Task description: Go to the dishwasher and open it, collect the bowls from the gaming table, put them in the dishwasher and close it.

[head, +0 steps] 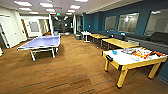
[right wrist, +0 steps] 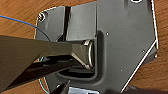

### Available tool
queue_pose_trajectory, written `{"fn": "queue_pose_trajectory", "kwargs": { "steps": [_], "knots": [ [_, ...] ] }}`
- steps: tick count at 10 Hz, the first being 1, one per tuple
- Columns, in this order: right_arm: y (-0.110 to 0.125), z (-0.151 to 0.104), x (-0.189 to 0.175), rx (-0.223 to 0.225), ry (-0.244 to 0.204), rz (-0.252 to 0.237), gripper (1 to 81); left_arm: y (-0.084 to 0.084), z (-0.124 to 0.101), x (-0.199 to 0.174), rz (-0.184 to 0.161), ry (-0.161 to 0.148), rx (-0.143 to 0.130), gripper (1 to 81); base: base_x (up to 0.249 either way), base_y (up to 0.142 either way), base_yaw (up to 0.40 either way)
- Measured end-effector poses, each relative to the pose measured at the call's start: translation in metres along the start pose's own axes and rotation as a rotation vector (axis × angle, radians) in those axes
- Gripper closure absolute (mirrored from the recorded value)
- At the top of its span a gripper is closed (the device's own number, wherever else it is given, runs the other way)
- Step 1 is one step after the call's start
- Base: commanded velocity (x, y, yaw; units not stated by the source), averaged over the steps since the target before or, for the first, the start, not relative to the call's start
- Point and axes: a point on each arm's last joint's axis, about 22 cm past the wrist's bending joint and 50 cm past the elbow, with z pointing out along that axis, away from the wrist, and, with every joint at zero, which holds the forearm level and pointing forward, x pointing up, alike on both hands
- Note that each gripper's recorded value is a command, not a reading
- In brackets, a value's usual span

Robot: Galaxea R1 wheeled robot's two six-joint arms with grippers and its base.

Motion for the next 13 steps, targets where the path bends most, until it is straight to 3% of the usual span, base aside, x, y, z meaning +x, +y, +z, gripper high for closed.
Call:
{"fn": "queue_pose_trajectory", "kwargs": {
  "steps": [13],
  "knots": [
    [0.0044, 0.0002, 0.0051, -0.013, 0.01, -0.002, 1.0, -0.0025, -0.0004, 0.0022, 0.001, 0.002, 0.003, 1.0, 0.0, 0.0, -0.381]
  ]
}}
